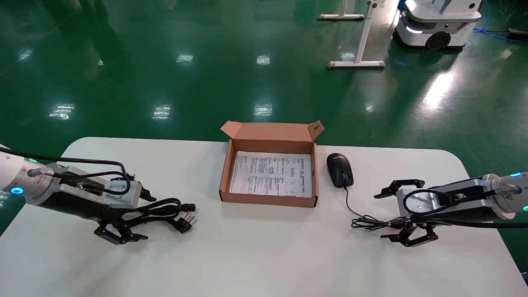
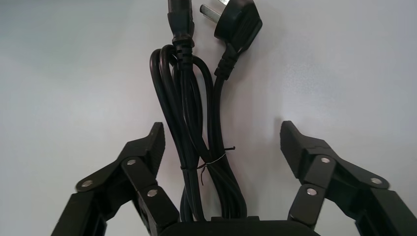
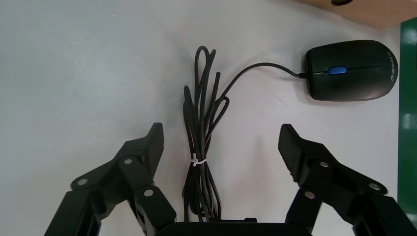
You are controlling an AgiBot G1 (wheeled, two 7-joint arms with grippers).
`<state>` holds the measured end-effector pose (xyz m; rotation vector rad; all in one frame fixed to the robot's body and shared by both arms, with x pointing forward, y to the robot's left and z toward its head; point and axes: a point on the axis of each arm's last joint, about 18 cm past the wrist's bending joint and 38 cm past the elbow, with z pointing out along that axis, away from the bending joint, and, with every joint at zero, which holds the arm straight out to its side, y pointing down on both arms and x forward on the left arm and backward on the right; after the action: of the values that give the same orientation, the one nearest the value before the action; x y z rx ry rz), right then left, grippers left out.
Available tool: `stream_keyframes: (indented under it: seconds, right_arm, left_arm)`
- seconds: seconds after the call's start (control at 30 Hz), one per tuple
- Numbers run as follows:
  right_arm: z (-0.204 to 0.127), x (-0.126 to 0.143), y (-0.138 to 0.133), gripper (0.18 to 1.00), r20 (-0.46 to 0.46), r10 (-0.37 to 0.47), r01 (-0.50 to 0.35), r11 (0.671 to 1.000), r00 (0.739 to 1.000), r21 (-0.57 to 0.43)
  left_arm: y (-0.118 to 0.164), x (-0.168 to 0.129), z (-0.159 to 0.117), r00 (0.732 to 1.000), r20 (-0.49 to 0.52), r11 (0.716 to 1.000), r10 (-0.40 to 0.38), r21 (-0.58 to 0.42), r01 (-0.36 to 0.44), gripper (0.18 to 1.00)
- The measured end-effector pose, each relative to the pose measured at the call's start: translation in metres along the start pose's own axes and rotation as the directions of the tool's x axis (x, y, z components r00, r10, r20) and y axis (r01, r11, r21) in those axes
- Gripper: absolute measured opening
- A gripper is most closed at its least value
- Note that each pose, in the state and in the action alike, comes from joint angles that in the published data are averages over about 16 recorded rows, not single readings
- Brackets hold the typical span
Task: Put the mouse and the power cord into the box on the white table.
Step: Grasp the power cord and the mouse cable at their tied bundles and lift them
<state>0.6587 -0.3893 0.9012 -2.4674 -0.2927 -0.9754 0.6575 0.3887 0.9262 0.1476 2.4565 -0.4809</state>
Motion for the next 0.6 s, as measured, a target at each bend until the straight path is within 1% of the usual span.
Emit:
stream_keyframes:
  seconds: [0.1, 0.2, 0.3, 0.43, 0.5, 0.6]
  right_arm:
    - [-0.0001, 0.0000, -0.0001, 0.878, 0.000, -0.001, 0.001, 1.000, 1.000, 0.001]
    - [-0.0002, 0.0000, -0.0003, 0.834, 0.001, -0.003, 0.003, 1.000, 1.000, 0.001]
    - [-0.0003, 0.0000, -0.0004, 0.765, 0.001, -0.004, 0.004, 1.000, 1.000, 0.001]
    - [-0.0003, 0.0000, -0.0005, 0.689, 0.001, -0.005, 0.005, 1.000, 1.000, 0.002]
    - [-0.0003, 0.0001, -0.0005, 0.637, 0.001, -0.005, 0.005, 1.000, 1.000, 0.002]
    - [-0.0003, 0.0000, -0.0005, 0.565, 0.001, -0.005, 0.005, 1.000, 1.000, 0.002]
  left_arm:
    - [-0.0001, -0.0002, -0.0001, 1.000, 0.001, 1.000, 0.001, 0.000, -0.001, 0.883]
    - [-0.0003, -0.0004, -0.0002, 1.000, 0.001, 1.000, 0.001, 0.001, -0.001, 0.825]
    - [-0.0004, -0.0005, -0.0003, 1.000, 0.002, 1.000, 0.001, 0.001, -0.001, 0.774]
    - [-0.0005, -0.0007, -0.0004, 1.000, 0.002, 1.000, 0.002, 0.001, -0.002, 0.673]
    - [-0.0005, -0.0007, -0.0004, 1.000, 0.003, 1.000, 0.002, 0.001, -0.002, 0.635]
    - [-0.0006, -0.0008, -0.0005, 1.000, 0.003, 1.000, 0.002, 0.001, -0.002, 0.554]
